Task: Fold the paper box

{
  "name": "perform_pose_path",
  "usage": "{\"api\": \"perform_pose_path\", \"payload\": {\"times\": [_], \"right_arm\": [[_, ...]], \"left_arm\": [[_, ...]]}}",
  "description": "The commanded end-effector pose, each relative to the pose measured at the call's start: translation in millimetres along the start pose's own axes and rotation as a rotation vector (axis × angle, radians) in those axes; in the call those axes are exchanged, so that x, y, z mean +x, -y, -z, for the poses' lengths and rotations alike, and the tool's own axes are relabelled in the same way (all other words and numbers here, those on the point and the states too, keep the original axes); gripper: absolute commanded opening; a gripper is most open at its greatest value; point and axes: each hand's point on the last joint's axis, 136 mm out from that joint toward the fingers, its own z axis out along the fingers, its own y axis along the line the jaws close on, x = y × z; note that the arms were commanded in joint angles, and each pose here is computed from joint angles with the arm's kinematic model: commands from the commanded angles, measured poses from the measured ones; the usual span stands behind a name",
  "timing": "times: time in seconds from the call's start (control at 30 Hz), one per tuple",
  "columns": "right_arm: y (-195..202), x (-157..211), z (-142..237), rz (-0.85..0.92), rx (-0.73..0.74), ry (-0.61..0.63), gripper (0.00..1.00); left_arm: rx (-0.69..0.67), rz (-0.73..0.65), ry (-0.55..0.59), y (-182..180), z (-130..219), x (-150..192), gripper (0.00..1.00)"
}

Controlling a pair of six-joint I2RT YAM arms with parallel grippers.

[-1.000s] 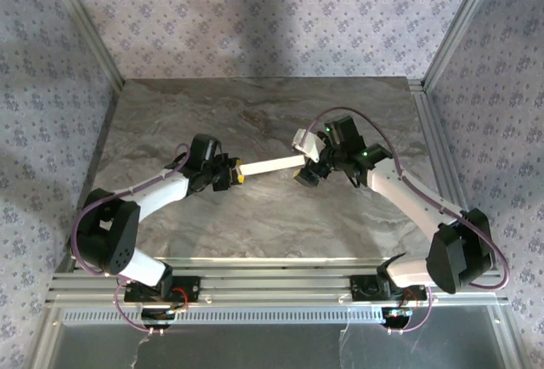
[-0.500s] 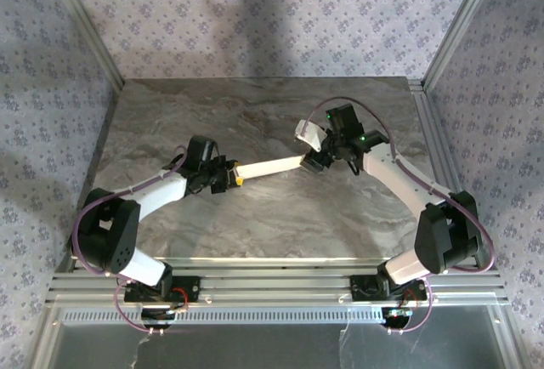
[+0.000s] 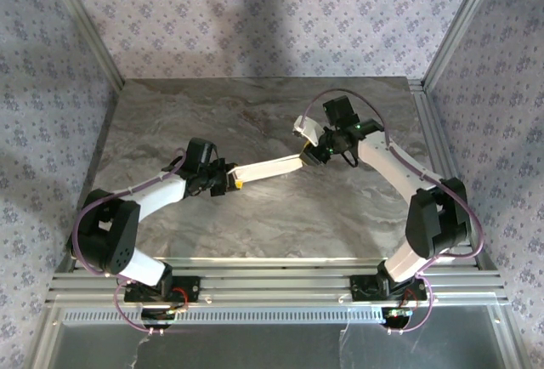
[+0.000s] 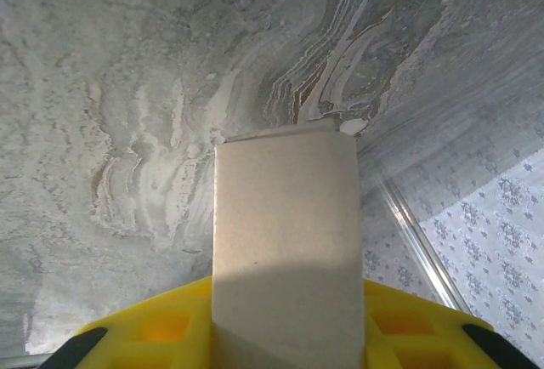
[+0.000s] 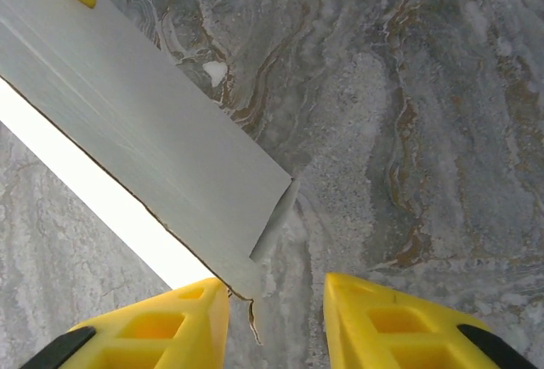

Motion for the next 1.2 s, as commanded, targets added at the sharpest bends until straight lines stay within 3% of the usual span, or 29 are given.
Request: {"api": "perform_pose_path", "payload": {"times": [0.0, 0.17, 0.37, 0.5, 0.67, 0.77, 1.0, 1.17], "right_arm": [[-9.6, -0.3, 3.7, -0.030, -0.043, -0.014, 0.37], [-17.2, 5.1, 8.2, -0.031, -0.042, -0.012, 0.41], [-17.4, 12.6, 1.5, -0.041, -0.030, -0.033, 0.38], [-12.4, 9.6, -3.1, -0.063, -0.026, -0.042, 0.29], [-13.9, 5.0, -5.2, -0.096, -0.044, -0.053, 0.09], [-17.8, 4.5, -6.4, -0.135, -0.064, -0.073, 0.00], [-34.1, 6.5, -14.5, -0.137, -0.089, -0.110, 0.00], [-37.1, 6.4, -19.1, -0.145, -0.090, -0.124, 0.00]], "left_arm": [[-0.061, 0.263, 0.055, -21.4, 1.6, -15.4, 0.30], [-0.058, 0.267, 0.055, -21.2, 0.7, -17.5, 0.30], [-0.065, 0.262, 0.050, -21.3, -1.3, -16.6, 0.30], [-0.068, 0.257, 0.048, -21.6, -1.7, -16.3, 0.29], [-0.065, 0.259, 0.042, -21.8, -2.2, -16.6, 0.31], [-0.060, 0.267, 0.035, -23.9, -3.2, -17.8, 0.38], [-0.044, 0.295, 0.022, -30.7, -6.4, -24.5, 0.64], [-0.009, 0.295, 0.009, -23.3, -6.0, -27.9, 0.67]]}}
